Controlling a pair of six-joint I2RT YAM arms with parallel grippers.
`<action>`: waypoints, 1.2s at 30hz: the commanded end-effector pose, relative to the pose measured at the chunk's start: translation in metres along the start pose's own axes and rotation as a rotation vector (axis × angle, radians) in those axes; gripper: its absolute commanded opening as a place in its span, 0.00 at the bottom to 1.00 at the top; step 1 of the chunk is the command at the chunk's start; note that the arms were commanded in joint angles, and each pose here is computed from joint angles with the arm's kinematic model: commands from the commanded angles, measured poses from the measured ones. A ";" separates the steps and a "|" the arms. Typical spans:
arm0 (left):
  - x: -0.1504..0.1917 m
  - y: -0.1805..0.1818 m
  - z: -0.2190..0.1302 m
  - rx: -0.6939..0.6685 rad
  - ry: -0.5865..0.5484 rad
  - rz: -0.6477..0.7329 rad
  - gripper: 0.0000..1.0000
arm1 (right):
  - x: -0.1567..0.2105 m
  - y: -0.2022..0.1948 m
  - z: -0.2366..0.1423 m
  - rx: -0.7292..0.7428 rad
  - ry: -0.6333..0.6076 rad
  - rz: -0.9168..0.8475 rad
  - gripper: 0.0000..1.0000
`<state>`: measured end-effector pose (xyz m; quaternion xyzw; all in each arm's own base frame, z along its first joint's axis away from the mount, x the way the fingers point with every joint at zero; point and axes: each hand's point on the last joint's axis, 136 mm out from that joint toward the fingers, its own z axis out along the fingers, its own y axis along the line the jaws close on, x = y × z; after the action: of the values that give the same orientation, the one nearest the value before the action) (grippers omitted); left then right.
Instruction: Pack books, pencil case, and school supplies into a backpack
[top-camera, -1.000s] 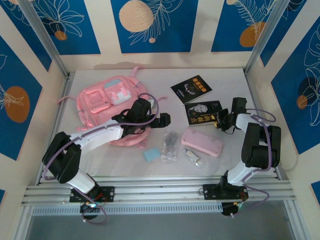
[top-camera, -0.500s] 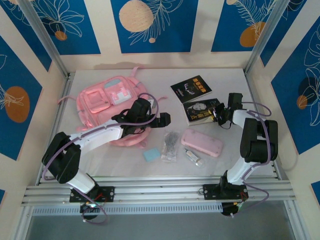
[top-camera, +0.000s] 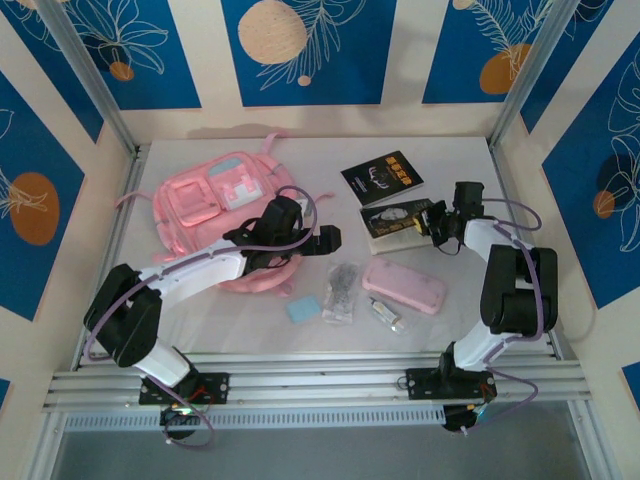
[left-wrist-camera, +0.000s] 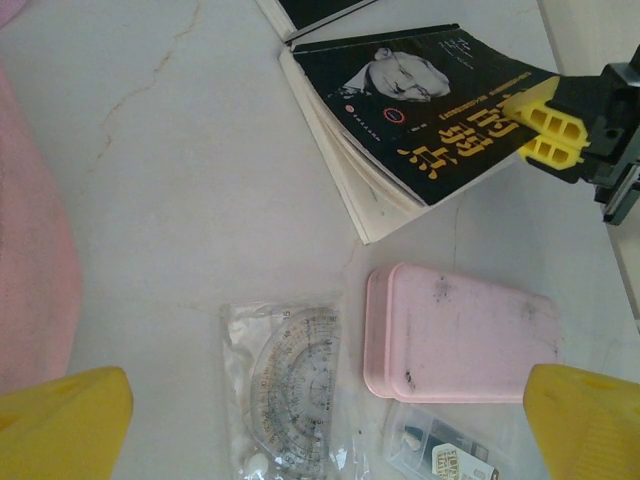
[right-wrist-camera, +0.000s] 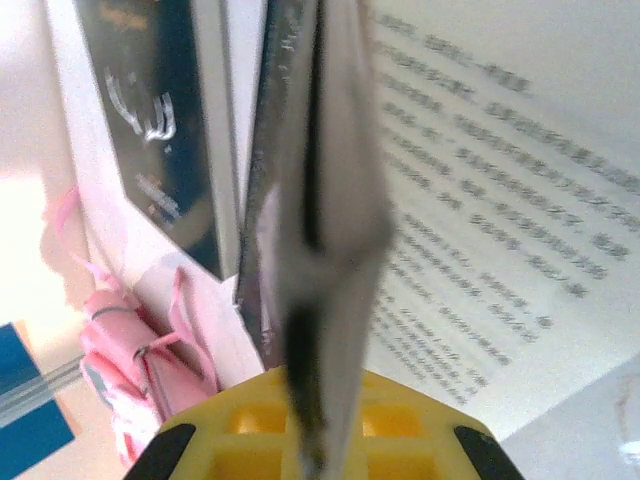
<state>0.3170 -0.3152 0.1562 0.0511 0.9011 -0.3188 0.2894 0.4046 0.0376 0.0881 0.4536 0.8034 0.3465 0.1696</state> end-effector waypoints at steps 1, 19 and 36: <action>-0.020 -0.008 0.001 0.038 -0.031 0.012 1.00 | 0.015 0.042 -0.016 -0.113 0.084 -0.126 0.00; -0.078 -0.006 0.011 0.363 -0.002 -0.047 1.00 | 0.135 0.126 -0.089 -0.556 0.496 -0.759 0.00; -0.038 -0.006 0.049 0.574 0.045 -0.214 0.96 | 0.178 0.096 -0.058 -0.615 0.642 -0.816 0.00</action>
<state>0.3774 -0.3335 0.1378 0.0309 0.8138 -0.5407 0.2107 0.3404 0.1945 0.2106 -0.0615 0.8050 0.5660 0.1669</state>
